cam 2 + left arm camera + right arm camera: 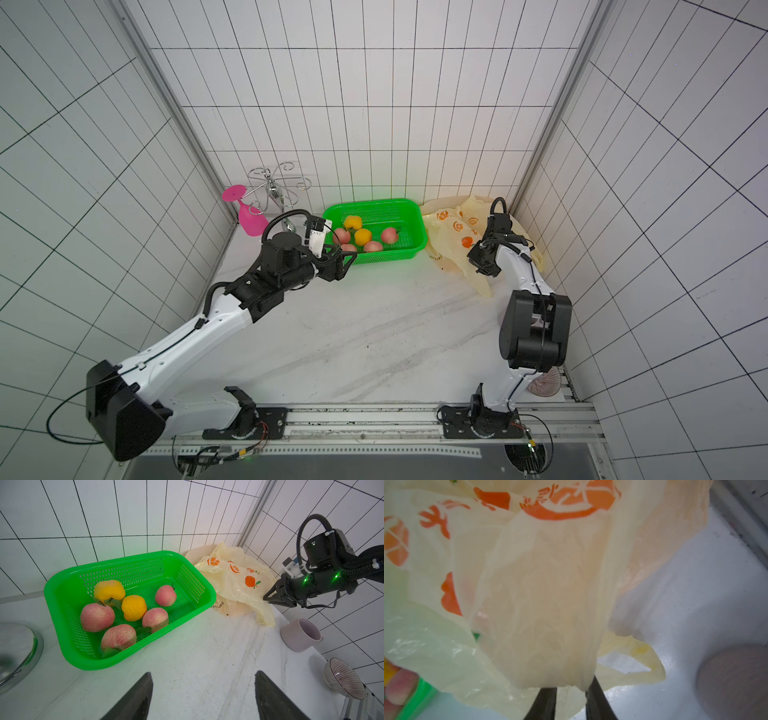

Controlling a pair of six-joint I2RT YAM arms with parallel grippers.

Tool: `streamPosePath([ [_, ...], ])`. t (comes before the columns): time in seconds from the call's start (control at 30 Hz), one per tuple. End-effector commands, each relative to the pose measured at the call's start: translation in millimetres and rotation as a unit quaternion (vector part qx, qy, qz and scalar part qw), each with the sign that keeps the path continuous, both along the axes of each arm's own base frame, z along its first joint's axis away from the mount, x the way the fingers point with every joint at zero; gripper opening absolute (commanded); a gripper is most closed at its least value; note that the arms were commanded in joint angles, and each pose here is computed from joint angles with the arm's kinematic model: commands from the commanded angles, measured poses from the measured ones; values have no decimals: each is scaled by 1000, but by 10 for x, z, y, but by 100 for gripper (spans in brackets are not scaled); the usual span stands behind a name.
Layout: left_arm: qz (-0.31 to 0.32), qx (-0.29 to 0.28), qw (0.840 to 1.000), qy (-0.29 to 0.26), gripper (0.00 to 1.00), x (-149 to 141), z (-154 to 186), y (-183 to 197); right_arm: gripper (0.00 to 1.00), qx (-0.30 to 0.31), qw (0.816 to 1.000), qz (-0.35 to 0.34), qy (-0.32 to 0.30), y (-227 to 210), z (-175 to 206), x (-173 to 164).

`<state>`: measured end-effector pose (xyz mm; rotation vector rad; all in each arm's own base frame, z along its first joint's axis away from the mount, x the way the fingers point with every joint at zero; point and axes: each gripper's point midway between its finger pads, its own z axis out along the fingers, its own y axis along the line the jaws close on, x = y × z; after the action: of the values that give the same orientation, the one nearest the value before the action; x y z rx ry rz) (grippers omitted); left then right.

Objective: Place the peach into a plastic bag & tie a knot
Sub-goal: Pick up the plastic bag from the corner of the board, then adjust the plastic bag at the center of the board.

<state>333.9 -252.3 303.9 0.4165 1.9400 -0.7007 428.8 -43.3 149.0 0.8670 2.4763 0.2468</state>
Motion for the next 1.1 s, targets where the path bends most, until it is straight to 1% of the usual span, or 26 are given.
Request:
streamPosePath([
  [0.0,-17,-2,999,-32,75,-73,302,-4,0,37,989,37,-141,216,1122,249],
  [0.07,-23,-5,999,-40,74,-109,409,-3,0,72,983,47,-161,344,1346,204],
  [0.13,-37,-14,998,-53,73,-176,531,-16,0,119,974,62,-181,517,1579,154],
  [0.27,-85,-23,992,-93,74,-421,678,-169,0,188,954,92,-213,901,2042,50],
  [0.37,-123,-31,980,-154,81,-695,755,-333,0,217,937,122,-246,1225,2476,-62],
  [0.43,-148,-33,969,-195,89,-903,828,-429,0,247,926,129,-257,1432,2703,-150],
  [0.5,-167,-26,960,-225,95,-1045,894,-509,0,275,914,142,-261,1661,2868,-233],
  [0.57,-175,-12,953,-248,97,-1106,926,-576,0,293,908,149,-260,1850,2957,-319],
  [0.67,-161,24,950,-266,97,-1047,868,-631,0,320,899,153,-256,2053,3027,-406],
  [0.7,-152,44,949,-272,97,-993,832,-626,0,331,896,154,-251,2107,3040,-427],
  [0.77,-116,85,946,-289,97,-849,785,-555,0,346,889,162,-252,2200,3094,-469],
  [0.83,-61,132,939,-311,97,-674,785,-420,0,353,884,171,-253,2274,3148,-527],
  [0.87,-35,146,937,-316,97,-603,792,-355,0,356,882,176,-254,2305,3167,-549],
  [0.9,-5,153,935,-320,97,-539,819,-273,0,360,880,181,-253,2339,3185,-578],
  [0.93,10,156,932,-328,97,-509,847,-233,0,365,877,186,-251,2371,3199,-603],
  [1.07,24,161,924,-347,98,-459,894,-218,0,385,867,205,-241,2477,3215,-666],
])
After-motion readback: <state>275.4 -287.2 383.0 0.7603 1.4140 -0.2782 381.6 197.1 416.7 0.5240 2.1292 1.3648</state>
